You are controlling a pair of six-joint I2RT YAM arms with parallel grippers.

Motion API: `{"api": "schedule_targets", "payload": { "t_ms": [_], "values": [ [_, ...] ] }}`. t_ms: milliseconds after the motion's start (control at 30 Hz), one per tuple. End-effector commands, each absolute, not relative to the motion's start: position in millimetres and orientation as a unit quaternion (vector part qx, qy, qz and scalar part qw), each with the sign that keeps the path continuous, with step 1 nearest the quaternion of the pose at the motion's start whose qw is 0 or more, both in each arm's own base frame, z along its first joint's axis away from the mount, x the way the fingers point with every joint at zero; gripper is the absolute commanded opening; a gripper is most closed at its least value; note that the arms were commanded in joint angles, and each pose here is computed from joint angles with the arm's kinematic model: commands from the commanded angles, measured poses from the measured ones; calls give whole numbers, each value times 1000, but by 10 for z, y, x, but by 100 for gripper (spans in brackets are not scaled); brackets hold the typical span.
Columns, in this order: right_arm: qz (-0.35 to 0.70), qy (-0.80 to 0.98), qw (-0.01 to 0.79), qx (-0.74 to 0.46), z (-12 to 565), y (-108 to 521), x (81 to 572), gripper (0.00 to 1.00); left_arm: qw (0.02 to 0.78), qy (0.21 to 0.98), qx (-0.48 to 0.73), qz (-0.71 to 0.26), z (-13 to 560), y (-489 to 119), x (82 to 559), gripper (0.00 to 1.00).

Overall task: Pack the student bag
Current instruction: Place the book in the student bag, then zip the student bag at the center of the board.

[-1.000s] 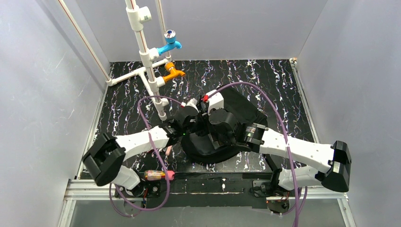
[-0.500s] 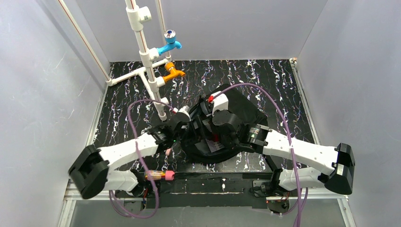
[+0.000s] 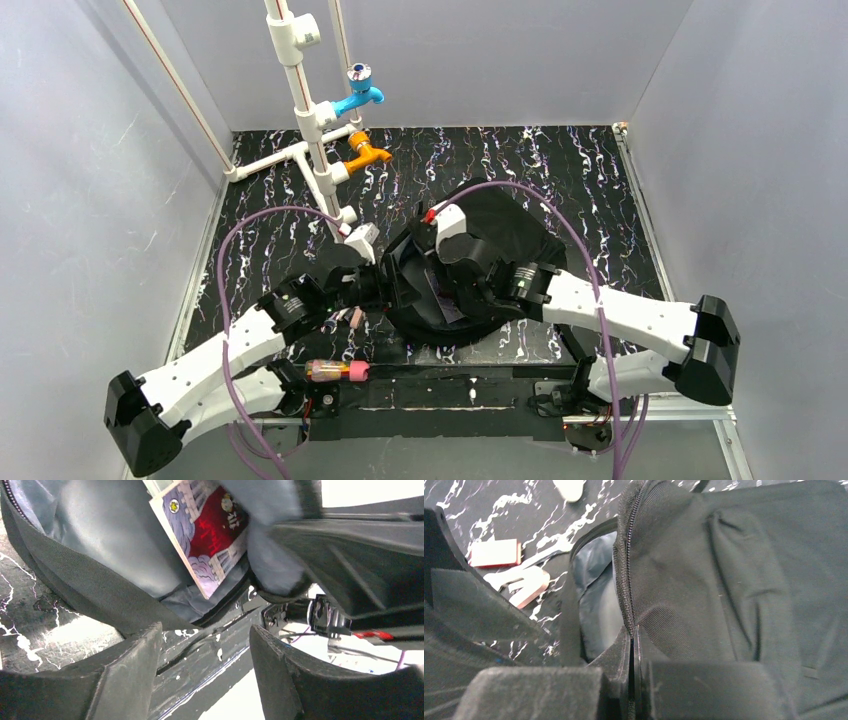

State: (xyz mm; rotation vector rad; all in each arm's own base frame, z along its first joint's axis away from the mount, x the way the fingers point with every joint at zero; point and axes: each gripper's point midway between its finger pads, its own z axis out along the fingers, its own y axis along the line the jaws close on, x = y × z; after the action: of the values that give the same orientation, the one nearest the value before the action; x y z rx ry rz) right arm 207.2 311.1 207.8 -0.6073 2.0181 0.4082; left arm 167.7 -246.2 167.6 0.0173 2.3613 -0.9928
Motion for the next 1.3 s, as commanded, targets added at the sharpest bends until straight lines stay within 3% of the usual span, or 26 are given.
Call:
{"api": "schedule_targets", "payload": {
  "t_ms": [0,100,167,300,367,533,567,667,800,900,1033,1133,1267],
  "values": [
    [225,831,427,-277,2055,3409,1902,1,304,863,59,-400,1847,-2405,1516,65],
    [249,830,411,-282,1979,3507,1834,2,324,848,37,-419,1870,-2318,1477,69],
    [258,832,400,-283,1932,3548,1800,7,341,838,20,-426,1921,-2248,1473,74],
    [293,851,310,-306,1650,3633,1667,42,354,837,-9,-416,1986,-2115,1477,79],
    [296,868,250,-311,1517,3506,1639,53,354,842,-10,-407,2016,-2080,1472,79],
    [208,890,280,-292,1613,2823,1829,83,317,863,-10,-394,1902,-2187,1489,84],
    [182,897,287,-283,1624,2646,1864,85,304,870,-7,-387,1844,-2229,1500,84],
    [134,921,285,-228,1501,2148,1936,85,260,891,2,-372,1668,-2373,1525,82],
    [164,934,283,-144,1252,1840,2013,83,238,899,17,-367,1511,-2521,1585,77],
    [139,948,275,-78,1182,1649,2062,63,241,912,19,-332,1369,-2475,1663,72],
    [183,945,264,-52,1119,1792,2025,56,244,914,22,-324,1318,-2510,1737,59],
    [157,958,240,-27,974,1713,1981,44,245,909,16,-337,1280,-2591,1788,51],
    [157,966,204,-18,808,1705,1853,40,231,909,6,-346,1167,-2675,1805,43]
  ]
}}
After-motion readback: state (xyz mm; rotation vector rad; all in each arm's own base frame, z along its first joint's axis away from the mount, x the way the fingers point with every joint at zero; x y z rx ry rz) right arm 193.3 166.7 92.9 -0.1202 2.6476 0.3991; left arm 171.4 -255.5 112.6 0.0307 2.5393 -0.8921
